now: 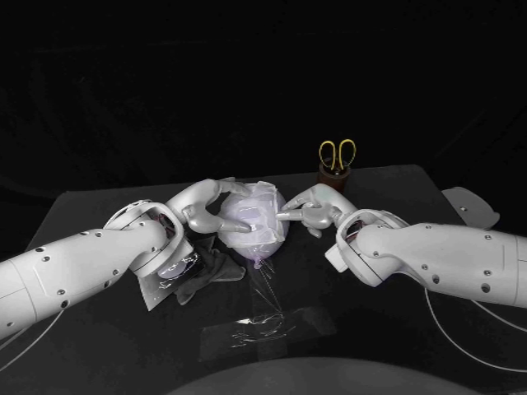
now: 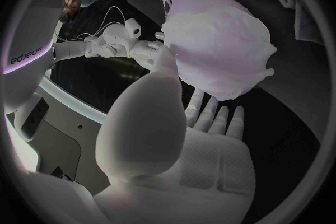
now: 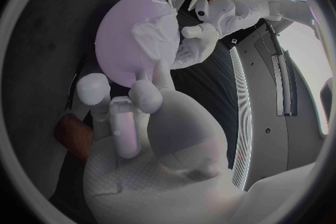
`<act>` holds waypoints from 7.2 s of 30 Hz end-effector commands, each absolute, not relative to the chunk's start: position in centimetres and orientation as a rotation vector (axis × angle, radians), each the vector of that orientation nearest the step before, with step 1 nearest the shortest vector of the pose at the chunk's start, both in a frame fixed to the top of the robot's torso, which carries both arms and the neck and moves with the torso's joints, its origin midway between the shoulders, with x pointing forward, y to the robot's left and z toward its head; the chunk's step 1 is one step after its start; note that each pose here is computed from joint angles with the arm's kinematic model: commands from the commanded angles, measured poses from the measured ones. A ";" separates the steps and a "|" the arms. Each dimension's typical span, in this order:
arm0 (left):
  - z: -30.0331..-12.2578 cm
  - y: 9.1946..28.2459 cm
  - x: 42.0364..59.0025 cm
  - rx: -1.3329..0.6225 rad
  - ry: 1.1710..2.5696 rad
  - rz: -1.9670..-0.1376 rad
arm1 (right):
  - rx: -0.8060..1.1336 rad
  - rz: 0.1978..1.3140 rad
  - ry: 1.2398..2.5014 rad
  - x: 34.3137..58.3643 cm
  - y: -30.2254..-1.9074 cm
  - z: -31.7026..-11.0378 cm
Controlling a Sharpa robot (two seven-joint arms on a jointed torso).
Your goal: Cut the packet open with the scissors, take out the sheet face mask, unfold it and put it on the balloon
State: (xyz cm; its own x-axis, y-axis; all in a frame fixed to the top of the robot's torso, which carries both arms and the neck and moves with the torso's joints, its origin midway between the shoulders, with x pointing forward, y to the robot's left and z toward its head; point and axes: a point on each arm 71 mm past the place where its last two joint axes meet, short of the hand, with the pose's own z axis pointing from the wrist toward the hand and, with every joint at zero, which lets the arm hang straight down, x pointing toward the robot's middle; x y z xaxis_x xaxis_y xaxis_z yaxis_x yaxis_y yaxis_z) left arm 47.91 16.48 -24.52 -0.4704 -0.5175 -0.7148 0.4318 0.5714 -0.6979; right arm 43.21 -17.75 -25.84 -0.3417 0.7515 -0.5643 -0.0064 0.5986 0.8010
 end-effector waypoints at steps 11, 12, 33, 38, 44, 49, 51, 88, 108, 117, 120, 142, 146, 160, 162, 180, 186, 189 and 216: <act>-24.8 16.1 47.6 -0.064 1.765 -1.128 | 0.555 0.864 1.747 43.4 -16.8 -25.8; -24.8 16.1 47.6 -0.064 1.765 -1.128 | 0.555 0.862 1.744 43.4 -16.8 -25.8; -24.8 16.2 47.7 -0.066 1.768 -1.124 | 0.565 0.920 1.661 42.9 -16.9 -25.1; -24.8 16.2 47.7 -0.068 1.769 -1.124 | 0.574 0.926 1.647 42.5 -17.3 -24.9; -24.8 16.3 47.7 -0.070 1.769 -1.124 | 0.586 0.898 1.645 42.3 -18.4 -24.8; -24.8 16.3 47.7 -0.071 1.769 -1.123 | 0.595 0.861 1.638 42.4 -19.5 -24.8; -24.8 16.3 47.7 -0.071 1.770 -1.122 | 0.597 0.849 1.636 42.4 -20.0 -24.8; -24.8 16.4 47.7 -0.074 1.770 -1.126 | 0.107 0.799 1.509 43.1 -18.9 -23.8; -24.8 16.4 47.7 -0.078 1.772 -1.128 | -0.016 0.800 1.615 42.8 -18.4 -24.5; -24.8 16.4 47.7 -0.080 1.772 -1.128 | -0.009 0.789 1.637 43.2 -18.1 -24.8; -24.8 16.4 47.7 -0.080 1.773 -1.128 | -0.005 0.786 1.631 43.4 -18.1 -24.8; -24.8 16.4 47.7 -0.081 1.777 -1.128 | -0.052 0.784 1.491 43.4 -16.5 -24.0; -24.9 16.4 47.7 -0.081 1.778 -1.128 | -0.066 0.772 1.475 43.4 -16.3 -24.0; -24.9 16.3 47.7 -0.087 1.783 -1.134 | -0.139 0.757 1.462 43.3 -15.5 -24.1; -24.9 16.3 47.7 -0.088 1.783 -1.134 | -0.149 0.750 1.467 43.3 -15.5 -24.2; -24.9 16.4 47.7 -0.092 1.785 -1.132 | -0.191 0.664 1.506 43.6 -17.0 -24.7; -24.9 16.4 47.7 -0.093 1.789 -1.130 | -0.203 0.617 1.533 43.7 -17.9 -24.9; -24.9 16.4 47.7 -0.093 1.790 -1.129 | -0.207 0.596 1.539 43.8 -18.3 -25.0; -25.0 16.5 47.7 -0.094 1.792 -1.128 | 0.300 0.740 1.609 42.3 -18.8 -24.3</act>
State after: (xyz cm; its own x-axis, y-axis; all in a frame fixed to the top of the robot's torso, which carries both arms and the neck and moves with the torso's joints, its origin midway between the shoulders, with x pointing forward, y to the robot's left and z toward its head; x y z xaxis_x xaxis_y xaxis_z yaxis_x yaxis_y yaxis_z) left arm 47.90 16.69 -24.57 -0.4901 -0.5277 -0.6938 0.4088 0.5638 -0.7176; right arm 42.21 -18.63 -24.14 -0.1780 0.5210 -0.8348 -0.2886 0.7834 0.5505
